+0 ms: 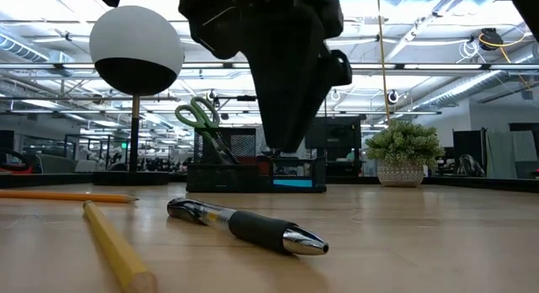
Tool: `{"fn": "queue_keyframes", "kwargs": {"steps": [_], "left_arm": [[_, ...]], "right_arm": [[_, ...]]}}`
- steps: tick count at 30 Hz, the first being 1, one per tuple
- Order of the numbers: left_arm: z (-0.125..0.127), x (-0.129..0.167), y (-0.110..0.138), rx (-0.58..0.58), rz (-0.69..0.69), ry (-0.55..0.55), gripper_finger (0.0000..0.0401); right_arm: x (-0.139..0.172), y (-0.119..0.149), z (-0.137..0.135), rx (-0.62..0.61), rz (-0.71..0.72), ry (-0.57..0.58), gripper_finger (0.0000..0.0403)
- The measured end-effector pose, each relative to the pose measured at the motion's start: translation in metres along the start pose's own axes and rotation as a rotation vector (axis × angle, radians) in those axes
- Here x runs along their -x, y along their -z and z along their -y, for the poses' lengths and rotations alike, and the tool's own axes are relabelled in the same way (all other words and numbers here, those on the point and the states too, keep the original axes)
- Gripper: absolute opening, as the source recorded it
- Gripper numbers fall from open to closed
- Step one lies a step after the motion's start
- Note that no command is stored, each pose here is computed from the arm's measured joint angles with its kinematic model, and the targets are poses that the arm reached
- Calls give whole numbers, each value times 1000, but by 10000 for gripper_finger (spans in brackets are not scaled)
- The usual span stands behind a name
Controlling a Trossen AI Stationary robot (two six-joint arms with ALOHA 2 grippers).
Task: Pick and place office supplies into organizer
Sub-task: Put the black pen into the black desk organizer
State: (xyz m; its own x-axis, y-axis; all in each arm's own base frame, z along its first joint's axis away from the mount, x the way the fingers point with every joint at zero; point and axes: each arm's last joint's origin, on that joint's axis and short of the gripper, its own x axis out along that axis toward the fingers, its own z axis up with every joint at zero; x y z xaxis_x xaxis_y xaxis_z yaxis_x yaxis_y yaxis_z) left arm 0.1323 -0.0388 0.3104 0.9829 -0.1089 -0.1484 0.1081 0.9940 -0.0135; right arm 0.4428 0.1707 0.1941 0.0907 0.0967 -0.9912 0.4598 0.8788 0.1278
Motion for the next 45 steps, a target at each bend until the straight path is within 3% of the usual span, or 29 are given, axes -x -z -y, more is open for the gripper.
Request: {"fn": "queue_keyframes", "kwargs": {"steps": [9,25,33,38,42,45], "left_arm": [[0,0,-1,-22,14,0,172],[0,0,-3,-34,29,0,172],[0,0,-3,-32,29,0,172],[0,0,-3,-32,29,0,172],[0,0,-3,-32,29,0,172],[0,0,-3,-32,29,0,173]], "right_arm": [[6,-2,-17,-6,-7,-188,70],[-2,-11,-16,26,15,-211,70],[2,-26,-19,71,82,-334,70],[6,-32,-26,2,112,-439,70],[8,-35,-32,96,176,-481,70],[9,-36,-32,101,181,-489,70]]}}
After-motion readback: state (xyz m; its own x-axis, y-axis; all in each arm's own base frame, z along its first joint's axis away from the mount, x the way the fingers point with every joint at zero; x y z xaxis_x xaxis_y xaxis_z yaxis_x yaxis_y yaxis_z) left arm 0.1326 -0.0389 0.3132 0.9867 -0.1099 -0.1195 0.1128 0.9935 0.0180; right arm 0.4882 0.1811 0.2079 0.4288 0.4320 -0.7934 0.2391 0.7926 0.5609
